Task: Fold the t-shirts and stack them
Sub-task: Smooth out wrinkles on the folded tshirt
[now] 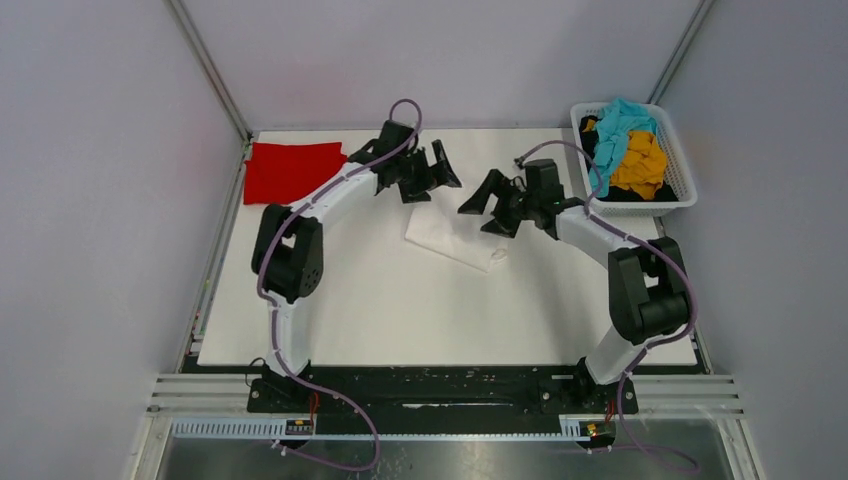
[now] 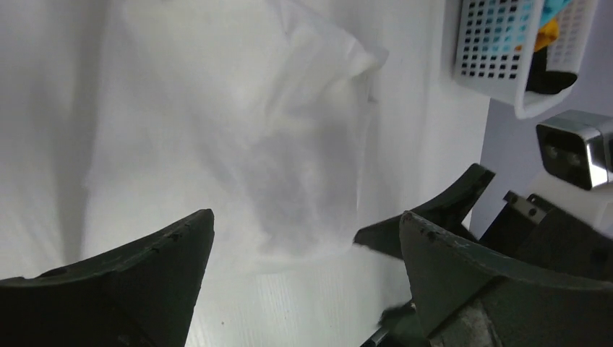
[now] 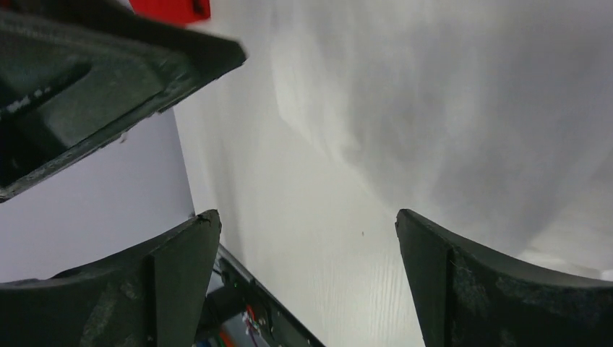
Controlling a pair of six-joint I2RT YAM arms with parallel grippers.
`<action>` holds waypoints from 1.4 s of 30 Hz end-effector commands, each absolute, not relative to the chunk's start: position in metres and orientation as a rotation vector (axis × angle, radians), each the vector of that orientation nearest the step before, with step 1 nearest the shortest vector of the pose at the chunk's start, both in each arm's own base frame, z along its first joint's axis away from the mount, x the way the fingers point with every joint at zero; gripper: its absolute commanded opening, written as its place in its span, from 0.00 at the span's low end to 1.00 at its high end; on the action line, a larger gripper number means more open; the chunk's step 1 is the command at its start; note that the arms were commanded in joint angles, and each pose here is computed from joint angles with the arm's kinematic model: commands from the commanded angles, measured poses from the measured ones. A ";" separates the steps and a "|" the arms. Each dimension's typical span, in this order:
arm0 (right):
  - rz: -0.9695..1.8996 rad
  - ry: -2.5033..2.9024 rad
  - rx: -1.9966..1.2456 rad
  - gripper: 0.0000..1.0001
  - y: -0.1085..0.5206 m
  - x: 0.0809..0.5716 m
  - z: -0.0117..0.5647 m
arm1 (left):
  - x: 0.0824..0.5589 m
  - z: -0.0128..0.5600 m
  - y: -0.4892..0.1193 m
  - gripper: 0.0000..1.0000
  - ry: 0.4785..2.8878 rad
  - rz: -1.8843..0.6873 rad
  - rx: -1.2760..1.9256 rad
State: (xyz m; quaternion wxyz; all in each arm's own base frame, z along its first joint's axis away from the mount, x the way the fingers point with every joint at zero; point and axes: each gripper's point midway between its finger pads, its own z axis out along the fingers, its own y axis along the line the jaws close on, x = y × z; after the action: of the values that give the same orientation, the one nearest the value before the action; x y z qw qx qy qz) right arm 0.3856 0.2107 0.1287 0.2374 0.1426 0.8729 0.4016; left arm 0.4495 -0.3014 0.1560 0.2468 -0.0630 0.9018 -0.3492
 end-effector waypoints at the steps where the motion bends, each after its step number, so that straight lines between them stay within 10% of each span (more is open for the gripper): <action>1: 1.174 2.478 0.397 0.99 0.233 0.369 0.092 | 0.436 0.095 -0.323 0.99 2.594 -1.011 -0.193; 10: 0.963 2.757 0.461 0.99 0.200 0.297 0.008 | 0.369 0.020 -0.304 0.99 2.816 -0.905 -0.269; 21: 0.965 2.696 0.149 0.99 0.189 0.207 0.049 | 0.219 0.030 -0.266 0.99 2.894 -0.809 -0.181; 42: 0.726 2.538 0.060 0.94 0.222 0.340 0.077 | 0.359 0.074 -0.214 0.84 2.643 -0.618 -0.328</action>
State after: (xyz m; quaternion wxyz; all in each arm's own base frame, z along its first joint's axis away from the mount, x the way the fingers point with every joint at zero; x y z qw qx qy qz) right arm 0.3153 0.2114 0.0850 0.2387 0.0285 0.9279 0.2851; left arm 0.3287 -0.1963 0.0732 0.1949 -0.1361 0.9525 -0.1904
